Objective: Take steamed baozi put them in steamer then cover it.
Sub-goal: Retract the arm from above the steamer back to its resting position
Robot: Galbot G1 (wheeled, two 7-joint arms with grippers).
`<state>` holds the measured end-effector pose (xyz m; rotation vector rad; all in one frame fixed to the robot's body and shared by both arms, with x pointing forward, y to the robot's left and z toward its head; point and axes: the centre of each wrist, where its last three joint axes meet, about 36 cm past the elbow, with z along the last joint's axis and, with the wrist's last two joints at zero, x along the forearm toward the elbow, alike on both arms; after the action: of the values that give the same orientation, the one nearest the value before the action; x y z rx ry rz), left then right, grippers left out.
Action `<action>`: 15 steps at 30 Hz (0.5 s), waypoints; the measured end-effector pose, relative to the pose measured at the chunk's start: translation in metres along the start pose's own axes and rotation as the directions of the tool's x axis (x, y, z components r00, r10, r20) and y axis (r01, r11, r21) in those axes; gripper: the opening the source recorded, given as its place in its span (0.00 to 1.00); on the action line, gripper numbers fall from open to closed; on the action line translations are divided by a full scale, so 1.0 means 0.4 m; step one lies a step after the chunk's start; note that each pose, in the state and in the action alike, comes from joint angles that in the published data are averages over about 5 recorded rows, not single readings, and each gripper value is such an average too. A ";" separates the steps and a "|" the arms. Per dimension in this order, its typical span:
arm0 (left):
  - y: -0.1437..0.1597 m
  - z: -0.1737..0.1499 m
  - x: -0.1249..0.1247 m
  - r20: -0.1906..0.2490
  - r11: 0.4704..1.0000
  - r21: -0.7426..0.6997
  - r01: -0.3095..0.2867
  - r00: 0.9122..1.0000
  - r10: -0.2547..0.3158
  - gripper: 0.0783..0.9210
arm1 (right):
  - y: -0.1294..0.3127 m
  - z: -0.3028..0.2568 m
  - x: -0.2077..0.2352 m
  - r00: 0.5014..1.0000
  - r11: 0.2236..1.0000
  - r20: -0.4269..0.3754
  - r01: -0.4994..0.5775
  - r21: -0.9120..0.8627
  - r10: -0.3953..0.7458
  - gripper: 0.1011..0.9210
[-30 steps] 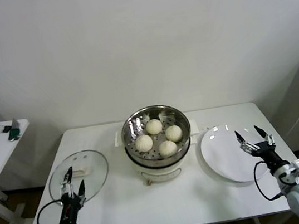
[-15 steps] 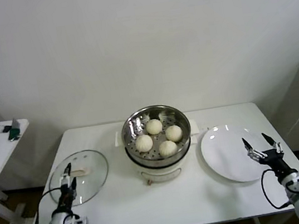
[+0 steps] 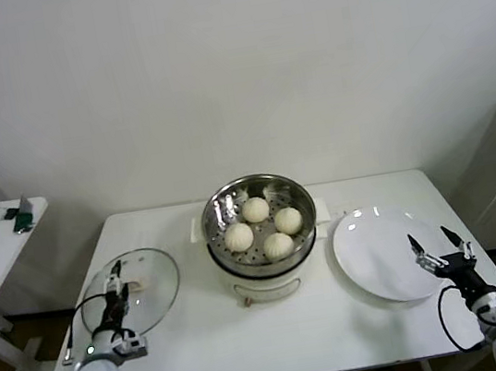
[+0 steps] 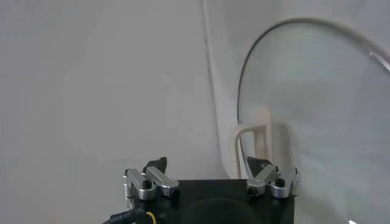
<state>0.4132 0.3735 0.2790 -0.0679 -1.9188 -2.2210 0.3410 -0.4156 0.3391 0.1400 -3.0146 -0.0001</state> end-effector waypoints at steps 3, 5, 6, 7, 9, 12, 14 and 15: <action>0.001 -0.001 -0.020 -0.001 1.000 0.003 0.007 1.000 -0.007 0.88 | 0.003 0.007 0.004 1.000 1.000 -0.003 0.000 0.003 0.000 0.88; 0.003 -0.002 -0.031 -0.003 1.000 0.006 0.010 1.000 -0.010 0.88 | 0.004 0.012 0.007 1.000 1.000 -0.006 0.000 0.006 0.000 0.88; 0.003 -0.002 -0.037 -0.004 1.000 0.007 0.011 1.000 -0.011 0.88 | 0.005 0.014 0.007 1.000 1.000 -0.007 0.000 0.007 0.000 0.88; 0.004 -0.002 -0.042 -0.005 1.000 0.009 0.012 1.000 -0.012 0.88 | 0.006 0.016 0.008 1.000 1.000 -0.007 0.000 0.009 0.000 0.88; 0.003 -0.002 -0.052 -0.007 1.000 0.013 0.013 1.000 -0.013 0.88 | 0.007 0.019 0.009 1.000 1.000 -0.008 0.000 0.012 0.000 0.88; 0.000 -0.001 -0.064 -0.009 1.000 0.021 0.014 1.000 -0.014 0.88 | 0.009 0.023 0.010 1.000 1.000 -0.008 0.000 0.018 0.000 0.88; -0.004 -0.001 -0.070 -0.008 1.000 0.027 0.013 1.000 -0.013 0.86 | 0.009 0.025 0.011 1.000 1.000 -0.008 -0.001 0.021 0.001 0.88; -0.006 -0.001 -0.073 -0.008 0.999 0.030 0.012 1.000 -0.012 0.85 | 0.009 0.027 0.011 1.000 1.000 -0.008 -0.002 0.023 0.002 0.88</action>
<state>0.4414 0.3769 0.2718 -0.0435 -1.9531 -2.1964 0.3351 -0.4124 0.3289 0.1392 -3.0079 0.0351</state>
